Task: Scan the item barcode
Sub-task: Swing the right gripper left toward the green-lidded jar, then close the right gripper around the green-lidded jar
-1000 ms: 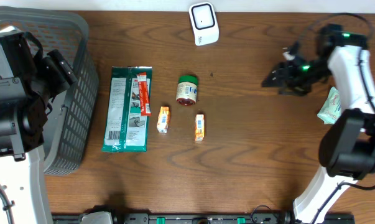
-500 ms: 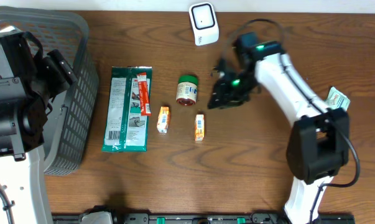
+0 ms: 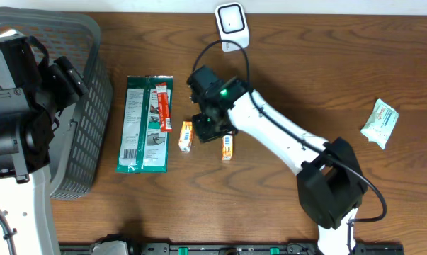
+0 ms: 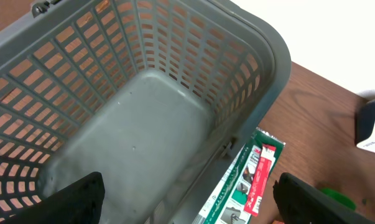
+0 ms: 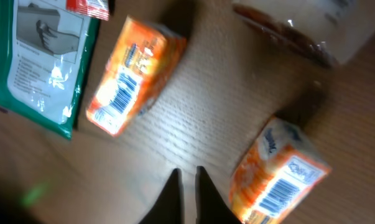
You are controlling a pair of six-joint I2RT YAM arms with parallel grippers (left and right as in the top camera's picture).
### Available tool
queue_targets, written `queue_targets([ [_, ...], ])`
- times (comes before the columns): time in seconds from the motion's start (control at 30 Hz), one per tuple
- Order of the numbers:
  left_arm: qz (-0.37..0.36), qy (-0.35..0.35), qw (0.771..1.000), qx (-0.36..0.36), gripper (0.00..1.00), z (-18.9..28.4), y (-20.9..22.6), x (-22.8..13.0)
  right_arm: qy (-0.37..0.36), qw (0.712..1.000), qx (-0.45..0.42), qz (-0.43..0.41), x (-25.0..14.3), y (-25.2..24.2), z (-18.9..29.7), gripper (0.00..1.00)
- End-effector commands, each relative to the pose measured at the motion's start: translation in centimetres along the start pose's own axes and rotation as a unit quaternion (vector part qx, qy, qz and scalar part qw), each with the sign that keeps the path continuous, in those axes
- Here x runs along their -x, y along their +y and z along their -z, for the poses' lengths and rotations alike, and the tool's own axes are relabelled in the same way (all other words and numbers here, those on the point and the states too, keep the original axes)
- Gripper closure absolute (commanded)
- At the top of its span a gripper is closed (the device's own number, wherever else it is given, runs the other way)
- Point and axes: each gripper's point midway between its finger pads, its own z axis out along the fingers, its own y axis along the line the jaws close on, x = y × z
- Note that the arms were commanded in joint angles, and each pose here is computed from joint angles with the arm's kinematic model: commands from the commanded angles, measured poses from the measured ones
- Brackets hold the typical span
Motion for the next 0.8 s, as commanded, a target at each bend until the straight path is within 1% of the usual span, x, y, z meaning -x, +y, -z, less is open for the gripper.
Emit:
queue_targets([
  [0.0, 0.003, -0.004, 1.0, 0.005, 0.12, 0.2, 0.3, 0.2, -0.031, 0.998, -0.053, 0.014, 0.4, 0.1, -0.4, 0.99],
  [0.1, 0.003, -0.004, 1.0, 0.005, 0.12, 0.2, 0.3, 0.2, -0.043, 0.997, -0.06, 0.029, 0.5, 0.9, -0.8, 0.99],
  [0.13, 0.003, -0.004, 1.0, 0.005, 0.12, 0.2, 0.3, 0.2, -0.046, 0.997, -0.059, 0.033, 0.5, 1.3, -0.8, 0.96],
  [0.17, 0.003, -0.004, 1.0, 0.005, 0.12, 0.2, 0.3, 0.2, -0.05, 0.996, -0.057, 0.035, 0.7, 1.5, -0.9, 0.84],
  [0.2, 0.003, -0.004, 1.0, 0.005, 0.12, 0.2, 0.3, 0.2, -0.055, 0.996, -0.054, 0.038, 0.8, 1.9, -0.9, 0.65],
  [0.23, 0.003, -0.004, 1.0, 0.005, 0.12, 0.2, 0.3, 0.2, -0.059, 0.996, -0.05, 0.04, 1.0, 2.2, -0.9, 0.56],
  [0.27, 0.003, -0.004, 1.0, 0.005, 0.12, 0.2, 0.3, 0.2, -0.061, 0.996, -0.048, 0.041, 1.0, 2.3, -0.9, 0.51],
  [0.3, 0.003, -0.004, 1.0, 0.005, 0.12, 0.2, 0.3, 0.2, -0.063, 0.996, -0.047, 0.042, 1.1, 2.4, -0.9, 0.38],
  [0.33, 0.003, -0.004, 1.0, 0.005, 0.12, 0.2, 0.3, 0.2, -0.061, 0.996, -0.044, 0.041, 1.0, 2.5, -0.9, 0.28],
  [0.4, 0.003, -0.004, 1.0, 0.005, 0.12, 0.2, 0.3, 0.2, -0.055, 0.998, -0.036, 0.02, 1.0, 2.3, -0.7, 0.28],
  [0.5, 0.003, -0.004, 1.0, 0.005, 0.12, 0.2, 0.3, 0.2, -0.054, 0.998, -0.029, -0.007, 1.9, 1.2, 0.7, 0.22],
  [0.6, 0.003, -0.004, 1.0, 0.005, 0.12, 0.2, 0.3, 0.2, -0.056, 0.997, 0.001, -0.045, 3.4, 0.3, 2.7, 0.17],
  [0.7, 0.003, -0.004, 1.0, 0.005, 0.12, 0.2, 0.3, 0.2, -0.069, 0.992, 0.029, -0.096, 5.0, -0.8, 4.0, 0.17],
  [0.77, 0.003, -0.004, 1.0, 0.005, 0.12, 0.2, 0.3, 0.2, -0.089, 0.988, 0.022, -0.121, 6.1, -2.1, 4.1, 0.15],
])
